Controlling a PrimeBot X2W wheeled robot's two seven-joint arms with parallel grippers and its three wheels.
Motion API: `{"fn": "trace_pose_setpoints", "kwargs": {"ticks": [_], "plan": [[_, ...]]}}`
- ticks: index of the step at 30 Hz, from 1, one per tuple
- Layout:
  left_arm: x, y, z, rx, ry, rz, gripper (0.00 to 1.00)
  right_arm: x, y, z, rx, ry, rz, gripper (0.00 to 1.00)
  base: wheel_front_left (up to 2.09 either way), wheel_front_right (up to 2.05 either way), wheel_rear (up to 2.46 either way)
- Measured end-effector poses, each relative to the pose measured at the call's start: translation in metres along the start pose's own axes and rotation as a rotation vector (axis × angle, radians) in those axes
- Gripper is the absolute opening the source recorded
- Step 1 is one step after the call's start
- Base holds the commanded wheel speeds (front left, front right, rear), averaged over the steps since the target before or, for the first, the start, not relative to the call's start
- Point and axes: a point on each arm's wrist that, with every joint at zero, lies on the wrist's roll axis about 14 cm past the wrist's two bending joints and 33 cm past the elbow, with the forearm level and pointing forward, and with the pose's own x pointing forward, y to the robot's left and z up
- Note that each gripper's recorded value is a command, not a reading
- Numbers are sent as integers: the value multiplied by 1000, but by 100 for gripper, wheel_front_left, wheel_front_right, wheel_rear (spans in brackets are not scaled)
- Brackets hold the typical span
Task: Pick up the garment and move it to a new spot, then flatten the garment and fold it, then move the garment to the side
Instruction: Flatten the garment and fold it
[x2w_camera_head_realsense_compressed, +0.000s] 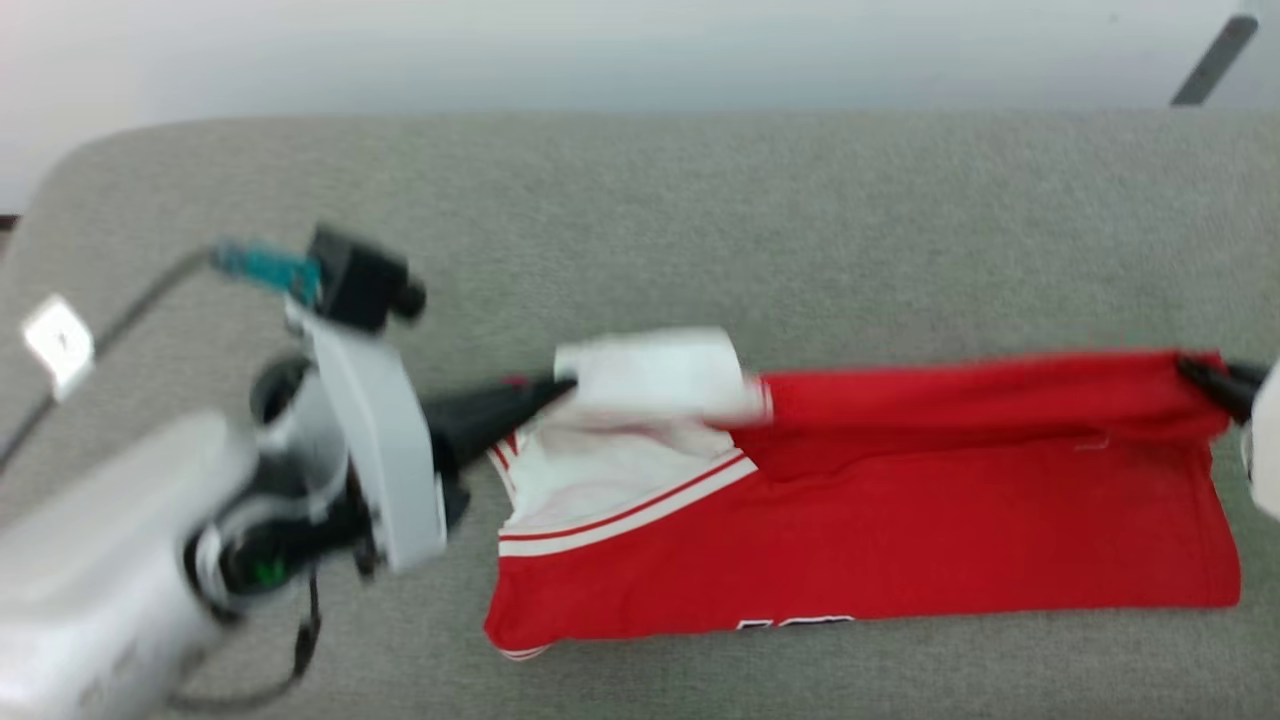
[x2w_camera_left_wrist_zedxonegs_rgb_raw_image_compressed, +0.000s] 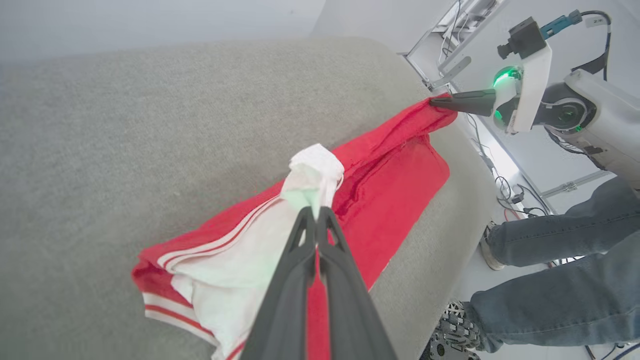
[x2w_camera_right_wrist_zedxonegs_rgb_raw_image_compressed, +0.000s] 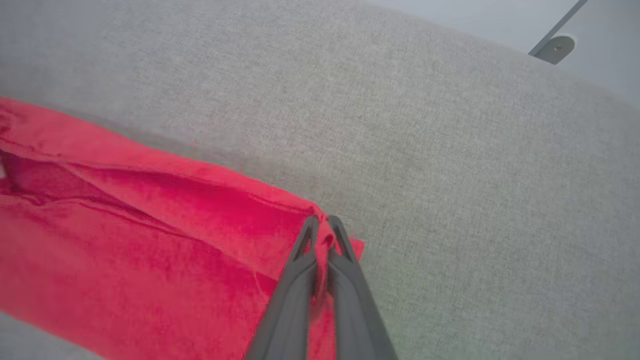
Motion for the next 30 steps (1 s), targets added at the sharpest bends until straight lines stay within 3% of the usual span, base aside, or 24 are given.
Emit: {"fn": "trace_pose_setpoints", "kwargs": {"ticks": [10,20,27,29,30], "plan": [[-31,-10,-67,-132,14,14,0,-14,6,-37,76,30,25,0,0,0,0],[-16,16,-126,-286,106,99,0,10,17,-68,174,66,31,0,0,0,0],[-7,26,-152,-300,165,136,0,25,20,-76,179,74,25,0,0,0,0],[-6,28,-151,-289,150,144,46,26,22,-70,178,43,27,45,0,0,0],[-7,30,-150,-280,142,149,95,26,23,-67,176,26,30,84,0,0,0]]}}
